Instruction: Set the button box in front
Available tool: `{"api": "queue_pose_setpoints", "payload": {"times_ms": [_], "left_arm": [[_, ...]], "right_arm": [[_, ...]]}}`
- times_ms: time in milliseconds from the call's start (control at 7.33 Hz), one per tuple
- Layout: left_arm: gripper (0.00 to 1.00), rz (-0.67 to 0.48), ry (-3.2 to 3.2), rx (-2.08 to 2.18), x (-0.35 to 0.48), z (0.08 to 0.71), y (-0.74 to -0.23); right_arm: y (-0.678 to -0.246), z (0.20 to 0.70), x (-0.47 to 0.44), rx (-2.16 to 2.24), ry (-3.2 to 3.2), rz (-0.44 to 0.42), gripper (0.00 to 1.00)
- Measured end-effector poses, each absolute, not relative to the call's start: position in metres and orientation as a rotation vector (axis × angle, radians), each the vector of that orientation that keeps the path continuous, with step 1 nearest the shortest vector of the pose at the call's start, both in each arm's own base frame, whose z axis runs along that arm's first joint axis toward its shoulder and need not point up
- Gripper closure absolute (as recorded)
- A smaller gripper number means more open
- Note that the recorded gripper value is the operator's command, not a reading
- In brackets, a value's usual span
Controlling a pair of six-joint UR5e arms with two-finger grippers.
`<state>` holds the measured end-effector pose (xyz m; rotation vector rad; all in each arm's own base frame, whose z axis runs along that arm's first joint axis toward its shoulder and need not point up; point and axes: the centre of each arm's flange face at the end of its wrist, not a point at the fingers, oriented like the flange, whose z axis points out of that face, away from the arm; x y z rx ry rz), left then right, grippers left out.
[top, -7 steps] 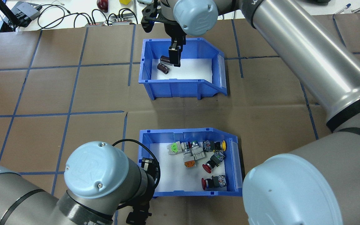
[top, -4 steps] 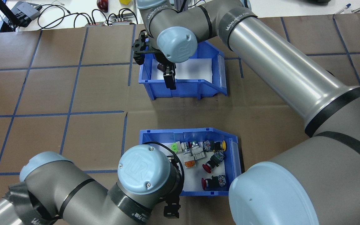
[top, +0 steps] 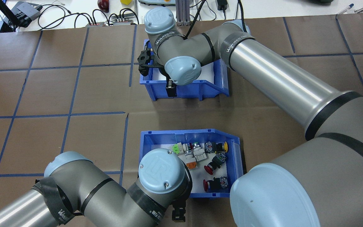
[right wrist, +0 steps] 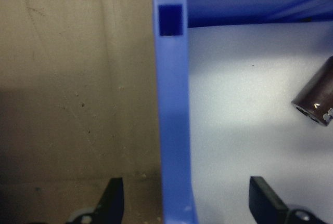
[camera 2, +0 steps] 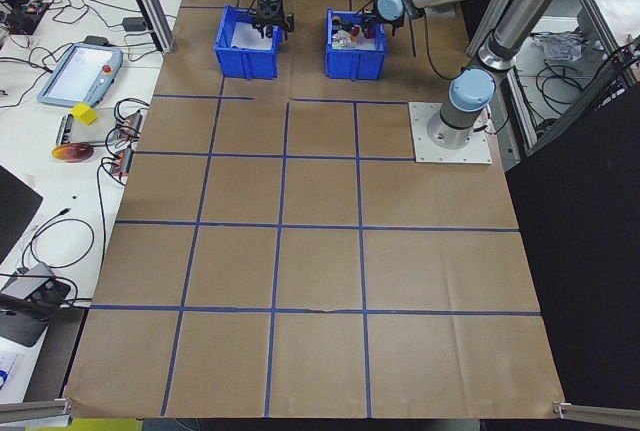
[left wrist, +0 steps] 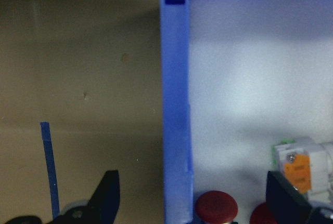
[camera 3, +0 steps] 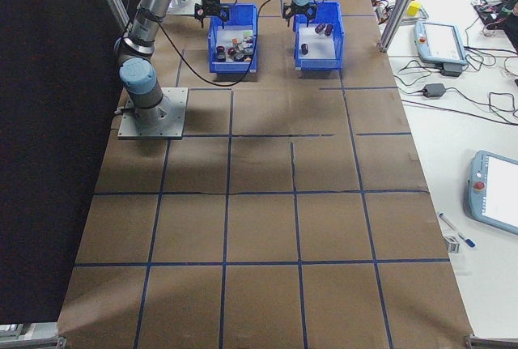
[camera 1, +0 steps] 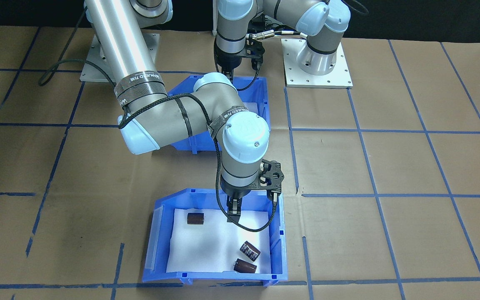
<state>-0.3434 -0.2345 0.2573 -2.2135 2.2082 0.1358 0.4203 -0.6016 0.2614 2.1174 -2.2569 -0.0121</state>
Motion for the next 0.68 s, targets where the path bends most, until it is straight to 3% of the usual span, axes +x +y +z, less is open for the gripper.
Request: {"api": "queue_pose_setpoints", "payload": {"times_ms": [273, 409, 682], "left_arm": [[0.91, 0.139, 2.18, -2.238, -0.344, 0.252, -0.234], [1.0, 0.141, 2.175, -2.247, -0.345, 0.252, -0.234], [1.0, 0.14, 2.172, -2.247, -0.345, 0.25, -0.235]], "right_arm": [[-0.601, 0.264, 0.419, 2.122, -2.253, -0.011, 0.89], [-0.602, 0.265, 0.418, 2.123, -2.251, -0.007, 0.91], [-0.604, 0.283, 0.418, 2.114, -2.248, 0.035, 0.92]]}}
